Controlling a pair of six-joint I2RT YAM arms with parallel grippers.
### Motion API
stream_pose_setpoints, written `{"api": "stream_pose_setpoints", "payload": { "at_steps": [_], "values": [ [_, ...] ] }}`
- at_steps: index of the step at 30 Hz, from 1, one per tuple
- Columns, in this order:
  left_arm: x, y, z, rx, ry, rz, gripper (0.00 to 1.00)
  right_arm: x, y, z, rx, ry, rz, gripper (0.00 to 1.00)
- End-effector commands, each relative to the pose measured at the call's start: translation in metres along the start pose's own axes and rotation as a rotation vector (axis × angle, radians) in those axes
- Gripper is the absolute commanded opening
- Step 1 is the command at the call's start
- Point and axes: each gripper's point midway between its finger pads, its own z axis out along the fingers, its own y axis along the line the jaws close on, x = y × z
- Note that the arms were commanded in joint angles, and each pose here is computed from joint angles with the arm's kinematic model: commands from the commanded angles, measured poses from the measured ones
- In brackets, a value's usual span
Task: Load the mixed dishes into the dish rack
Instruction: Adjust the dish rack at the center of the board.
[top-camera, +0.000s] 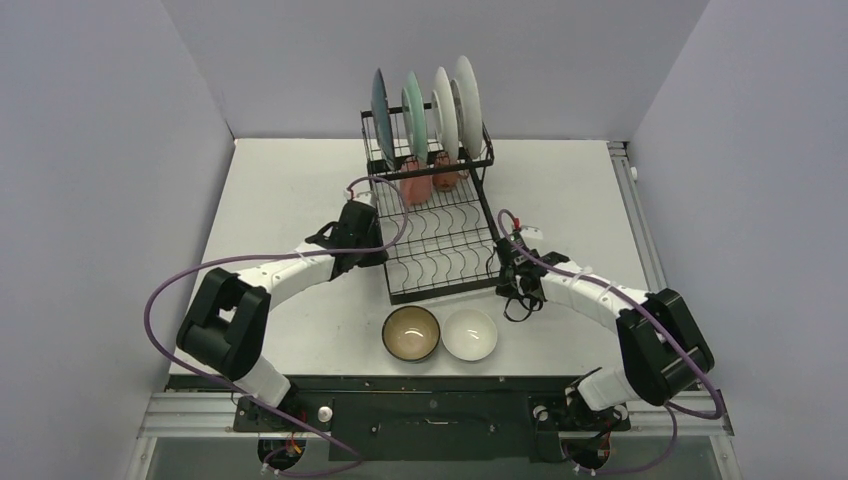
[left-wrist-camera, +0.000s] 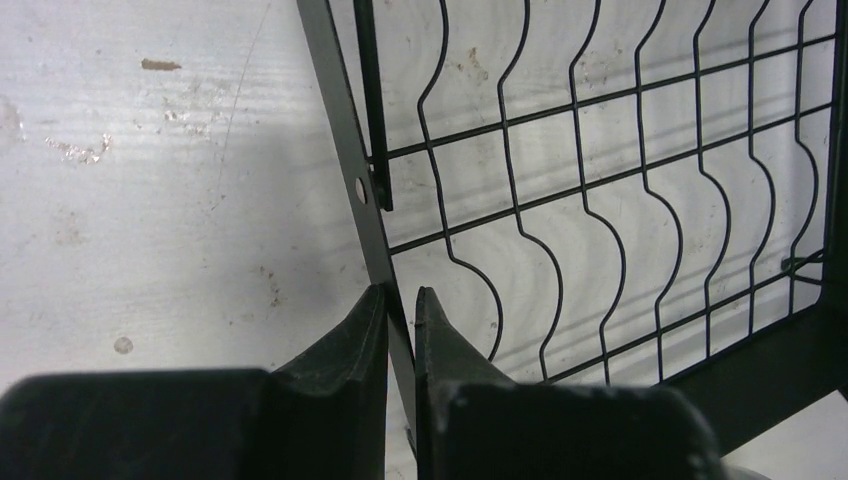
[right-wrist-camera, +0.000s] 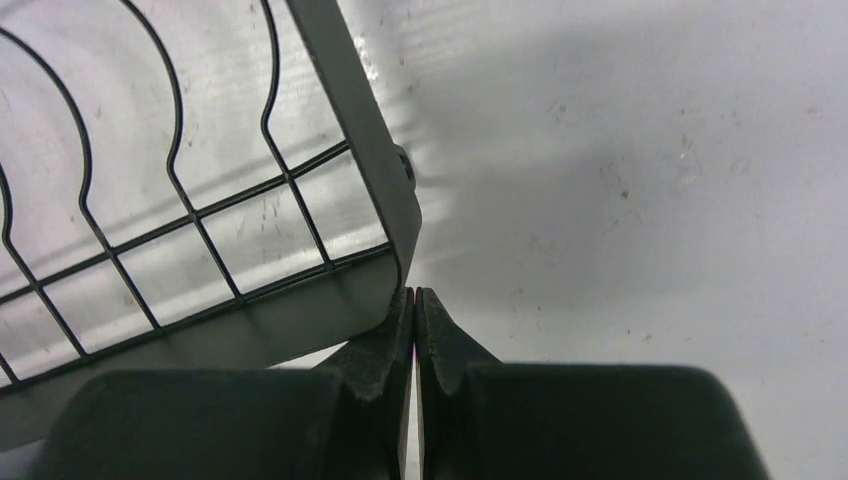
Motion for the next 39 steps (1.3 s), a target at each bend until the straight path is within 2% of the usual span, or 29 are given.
{"api": "stream_pose_setpoints", "payload": {
  "at_steps": [1, 9, 11, 17, 21, 31, 39],
  "values": [
    [0.052, -0.038, -0.035, 0.149, 0.185, 0.065, 0.0, -0.089, 0.036, 0.001, -0.102, -0.238, 0.093, 0.0],
    [0.057, -0.066, -0.028, 0.203, 0.201, 0.057, 0.02, -0.12, 0.045, 0.011, -0.106, -0.23, 0.089, 0.0],
    [0.054, -0.069, -0.024, 0.201, 0.194, 0.053, 0.07, -0.127, 0.043, 0.014, -0.099, -0.226, 0.095, 0.0],
    [0.049, -0.08, -0.017, 0.209, 0.198, 0.043, 0.32, -0.142, 0.039, 0.021, -0.079, -0.206, 0.088, 0.01],
    [0.048, -0.077, -0.017, 0.185, 0.183, 0.04, 0.44, -0.144, 0.038, 0.024, -0.08, -0.197, 0.085, 0.01],
    [0.037, -0.075, -0.037, 0.18, 0.14, 0.053, 0.61, -0.147, 0.039, 0.024, -0.088, -0.195, 0.086, 0.03],
    [0.006, -0.089, -0.08, 0.257, 0.027, 0.096, 0.73, -0.157, 0.04, 0.01, -0.088, -0.212, 0.084, 0.07]
  ]
}}
